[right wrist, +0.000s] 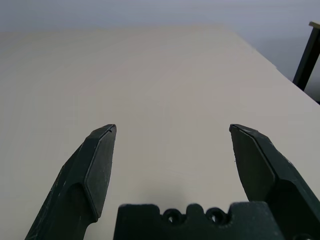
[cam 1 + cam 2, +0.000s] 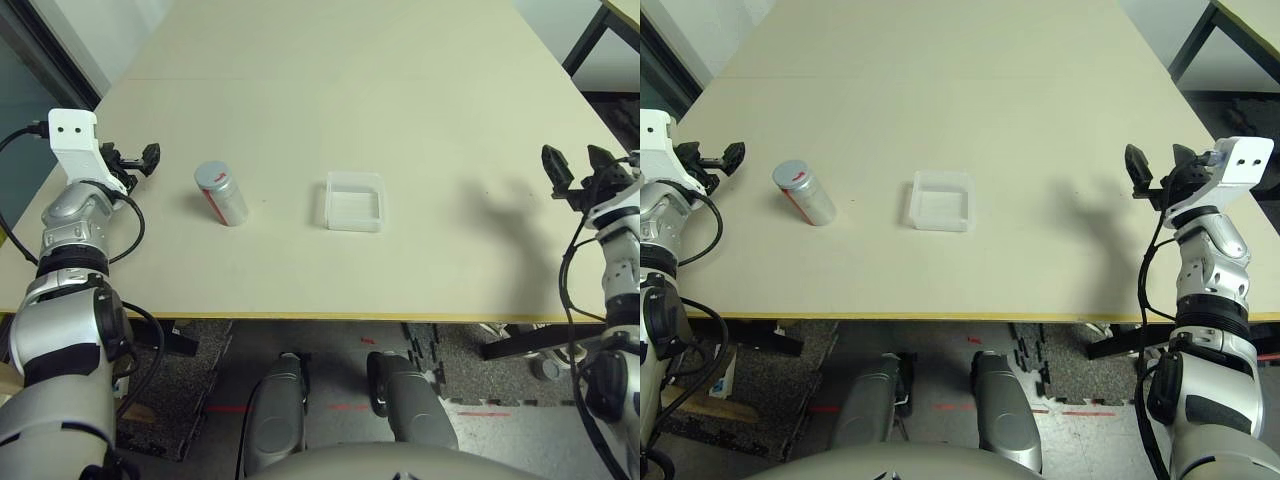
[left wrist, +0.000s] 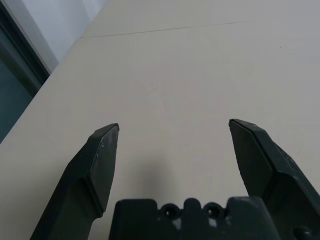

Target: Pour the medicine from the bottle into the box.

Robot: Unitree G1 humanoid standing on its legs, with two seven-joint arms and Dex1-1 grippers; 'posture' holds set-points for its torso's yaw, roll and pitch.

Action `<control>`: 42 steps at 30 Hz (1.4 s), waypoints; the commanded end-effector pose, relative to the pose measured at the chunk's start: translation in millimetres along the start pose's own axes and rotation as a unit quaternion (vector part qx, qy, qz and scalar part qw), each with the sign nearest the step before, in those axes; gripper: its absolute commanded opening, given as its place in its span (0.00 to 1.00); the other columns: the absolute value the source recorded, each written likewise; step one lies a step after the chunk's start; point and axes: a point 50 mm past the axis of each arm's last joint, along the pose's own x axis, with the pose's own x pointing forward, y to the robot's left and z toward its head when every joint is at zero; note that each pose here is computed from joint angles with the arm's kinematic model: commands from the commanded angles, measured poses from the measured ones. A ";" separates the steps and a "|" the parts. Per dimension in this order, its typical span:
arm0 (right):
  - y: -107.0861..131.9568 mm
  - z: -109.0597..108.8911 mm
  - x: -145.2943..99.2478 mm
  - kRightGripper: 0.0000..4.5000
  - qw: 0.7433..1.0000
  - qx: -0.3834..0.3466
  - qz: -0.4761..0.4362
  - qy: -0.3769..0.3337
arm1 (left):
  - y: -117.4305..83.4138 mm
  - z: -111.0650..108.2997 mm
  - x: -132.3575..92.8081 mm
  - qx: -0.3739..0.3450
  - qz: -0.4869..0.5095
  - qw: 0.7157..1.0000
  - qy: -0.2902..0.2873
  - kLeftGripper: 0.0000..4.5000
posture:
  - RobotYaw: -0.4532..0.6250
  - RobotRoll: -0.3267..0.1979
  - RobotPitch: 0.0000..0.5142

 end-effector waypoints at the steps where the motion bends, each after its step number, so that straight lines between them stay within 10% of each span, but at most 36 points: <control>1: -3.2 3.2 -3.5 1.00 1.000 0.000 -0.006 -0.006 | 3.1 -4.0 -2.1 -0.002 0.008 1.000 0.005 0.98 | 0.31 0.62 0.34; 21: 43.1 15.7 20.3 1.00 0.982 0.015 0.187 -0.008 | 7.3 -1.4 -9.2 0.001 -0.054 0.999 0.004 0.98 | 0.37 0.62 0.29; 42: 129.2 21.8 -7.0 1.00 0.830 0.013 0.553 0.074 | -0.4 -8.6 -34.4 -0.013 -0.181 0.983 0.010 0.98 | 0.41 0.62 0.32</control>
